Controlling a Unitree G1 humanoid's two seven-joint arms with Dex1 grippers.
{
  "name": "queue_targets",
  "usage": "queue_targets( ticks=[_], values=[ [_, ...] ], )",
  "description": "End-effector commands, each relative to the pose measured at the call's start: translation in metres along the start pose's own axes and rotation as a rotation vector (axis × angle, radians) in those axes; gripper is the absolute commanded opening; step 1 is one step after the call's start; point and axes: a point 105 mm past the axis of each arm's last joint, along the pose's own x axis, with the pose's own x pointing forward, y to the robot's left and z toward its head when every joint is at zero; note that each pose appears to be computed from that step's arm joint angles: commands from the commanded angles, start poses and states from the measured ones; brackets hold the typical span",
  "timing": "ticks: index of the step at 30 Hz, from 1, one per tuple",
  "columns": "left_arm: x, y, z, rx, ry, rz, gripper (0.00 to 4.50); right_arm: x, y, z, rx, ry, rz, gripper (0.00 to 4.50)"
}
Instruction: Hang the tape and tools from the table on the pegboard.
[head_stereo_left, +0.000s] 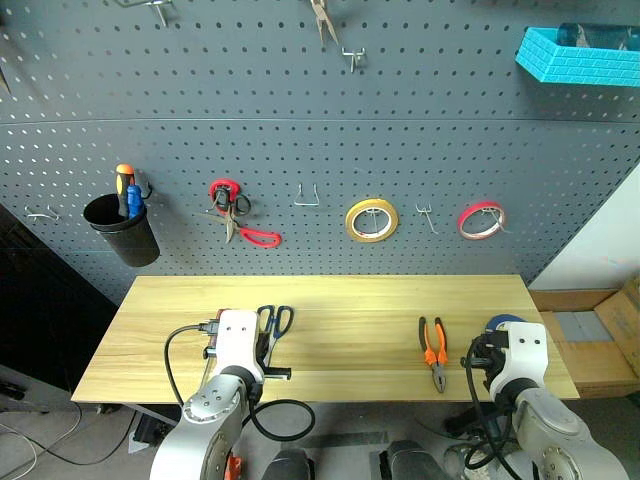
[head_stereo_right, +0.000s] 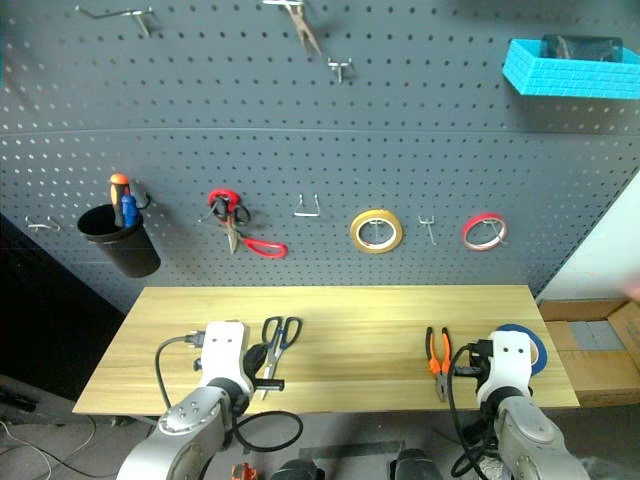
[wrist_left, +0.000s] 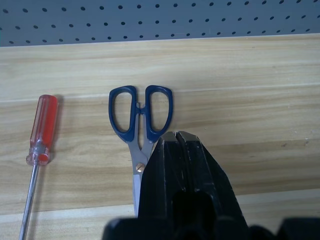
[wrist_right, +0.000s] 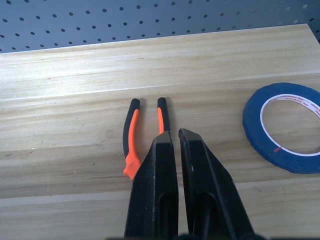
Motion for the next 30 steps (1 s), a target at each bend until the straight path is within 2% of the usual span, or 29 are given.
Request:
queue_targets(
  ticks=[1, 9, 12, 29, 30],
  values=[
    [-0.0057, -0.0006, 0.0142, 0.012, -0.066, 0.002, 0.0, -0.004, 0.0027, 0.0122, -0.018, -0.052, 0.011, 0.05],
    [-0.0061, -0.0013, 0.0151, -0.001, -0.077, 0.002, 0.0, -0.0049, 0.0026, 0.0131, -0.019, -0.058, 0.011, 0.05],
    [-0.0061, -0.0011, 0.0152, 0.0, -0.076, 0.004, 0.0, -0.005, 0.002, 0.0133, -0.019, -0.06, 0.008, 0.93],
    [-0.0062, 0.0006, 0.0171, -0.004, -0.082, 0.004, 0.0, -0.0057, 0.0021, 0.0132, -0.016, -0.059, 0.005, 0.93],
    [-0.0063, 0.001, 0.0178, -0.005, -0.087, 0.007, 0.16, -0.0056, 0.0022, 0.0134, -0.016, -0.059, 0.006, 0.95]
  ],
)
